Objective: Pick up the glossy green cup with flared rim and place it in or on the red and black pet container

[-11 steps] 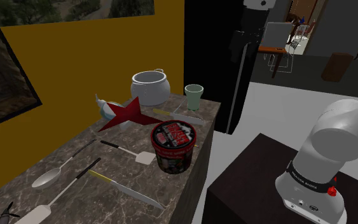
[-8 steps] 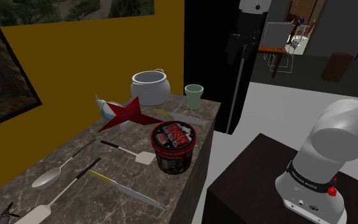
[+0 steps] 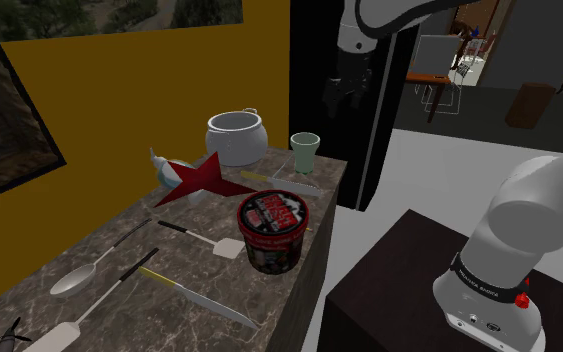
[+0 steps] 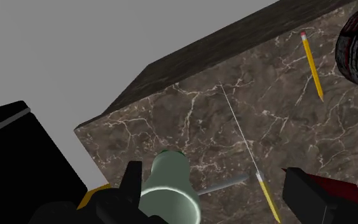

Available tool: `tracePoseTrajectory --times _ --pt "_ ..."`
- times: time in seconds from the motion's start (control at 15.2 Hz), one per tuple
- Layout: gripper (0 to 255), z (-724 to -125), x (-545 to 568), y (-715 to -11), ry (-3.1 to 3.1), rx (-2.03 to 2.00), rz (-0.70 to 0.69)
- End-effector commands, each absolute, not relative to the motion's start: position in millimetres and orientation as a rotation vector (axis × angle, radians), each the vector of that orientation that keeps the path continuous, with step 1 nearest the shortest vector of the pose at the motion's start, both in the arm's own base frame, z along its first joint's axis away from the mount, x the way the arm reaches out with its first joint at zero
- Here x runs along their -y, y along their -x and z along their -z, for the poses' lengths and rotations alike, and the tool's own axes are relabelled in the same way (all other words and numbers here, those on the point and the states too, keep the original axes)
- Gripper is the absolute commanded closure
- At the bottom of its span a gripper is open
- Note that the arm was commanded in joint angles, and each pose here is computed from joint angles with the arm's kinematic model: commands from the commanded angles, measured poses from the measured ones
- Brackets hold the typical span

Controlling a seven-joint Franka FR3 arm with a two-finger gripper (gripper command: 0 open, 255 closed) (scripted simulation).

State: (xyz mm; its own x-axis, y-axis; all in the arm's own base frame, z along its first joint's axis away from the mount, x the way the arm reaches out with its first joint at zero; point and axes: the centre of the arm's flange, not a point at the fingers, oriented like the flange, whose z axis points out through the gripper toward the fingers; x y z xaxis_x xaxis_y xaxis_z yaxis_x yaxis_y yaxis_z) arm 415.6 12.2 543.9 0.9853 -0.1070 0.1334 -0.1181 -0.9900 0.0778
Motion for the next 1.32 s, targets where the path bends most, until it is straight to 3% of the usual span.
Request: tracePoseTrajectory --times 0.0,1.06,1.25 --pt "0 -524.0 -15.0 -438.0 -3.036 0.176 -0.197" --pt "0 -392.4 -18.8 -604.1 -2.961 0.204 -0.184" --pt "0 -376.9 -16.0 -605.9 -2.961 0.204 -0.184"
